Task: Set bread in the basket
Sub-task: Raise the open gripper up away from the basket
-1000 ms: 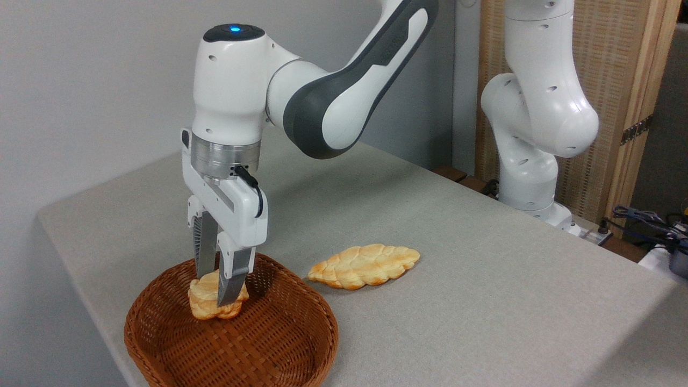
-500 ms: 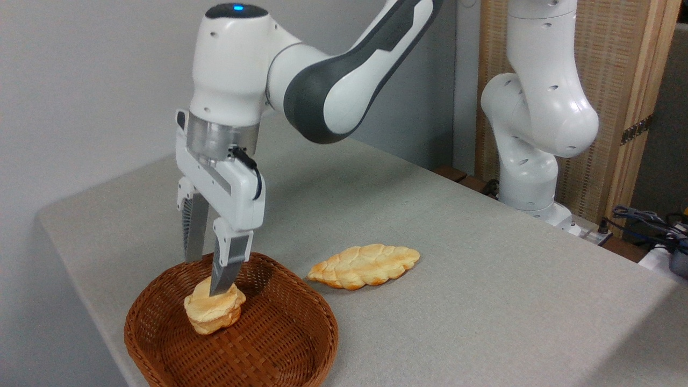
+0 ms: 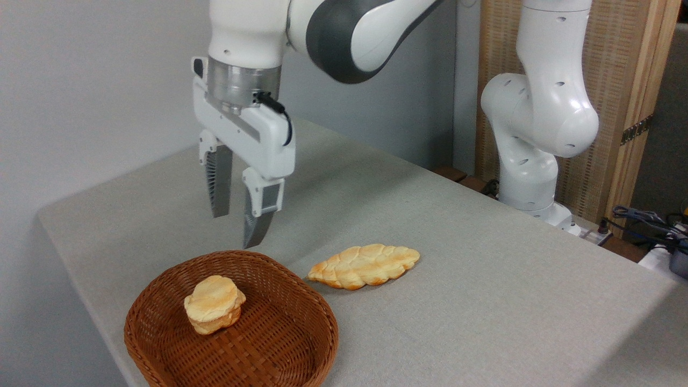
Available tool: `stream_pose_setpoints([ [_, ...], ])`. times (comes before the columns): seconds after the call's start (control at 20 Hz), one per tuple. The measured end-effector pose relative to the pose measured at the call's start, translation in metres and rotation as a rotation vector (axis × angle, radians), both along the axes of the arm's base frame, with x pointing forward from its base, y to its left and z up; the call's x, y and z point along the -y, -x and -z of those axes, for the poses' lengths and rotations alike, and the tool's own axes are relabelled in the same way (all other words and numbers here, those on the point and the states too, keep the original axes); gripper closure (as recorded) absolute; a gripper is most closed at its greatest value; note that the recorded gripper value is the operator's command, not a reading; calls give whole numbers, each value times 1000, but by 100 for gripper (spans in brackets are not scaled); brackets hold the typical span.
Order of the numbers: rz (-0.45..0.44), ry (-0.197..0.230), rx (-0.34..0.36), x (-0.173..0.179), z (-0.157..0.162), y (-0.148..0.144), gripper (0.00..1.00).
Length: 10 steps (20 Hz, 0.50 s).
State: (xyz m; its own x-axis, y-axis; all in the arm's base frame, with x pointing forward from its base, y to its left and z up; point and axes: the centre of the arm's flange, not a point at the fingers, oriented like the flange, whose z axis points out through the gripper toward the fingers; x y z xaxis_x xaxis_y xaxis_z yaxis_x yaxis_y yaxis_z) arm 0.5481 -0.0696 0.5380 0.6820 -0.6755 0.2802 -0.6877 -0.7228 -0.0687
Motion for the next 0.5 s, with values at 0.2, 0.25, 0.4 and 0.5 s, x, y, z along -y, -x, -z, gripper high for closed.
stream_pose_setpoints([
  [0.2,6,-21,-73,-8,-2,12,0],
  [0.25,11,-39,-95,-10,0,15,0],
  [0.4,-11,-57,-135,-11,4,18,0],
  [0.5,-27,-57,-138,-11,5,18,0],
])
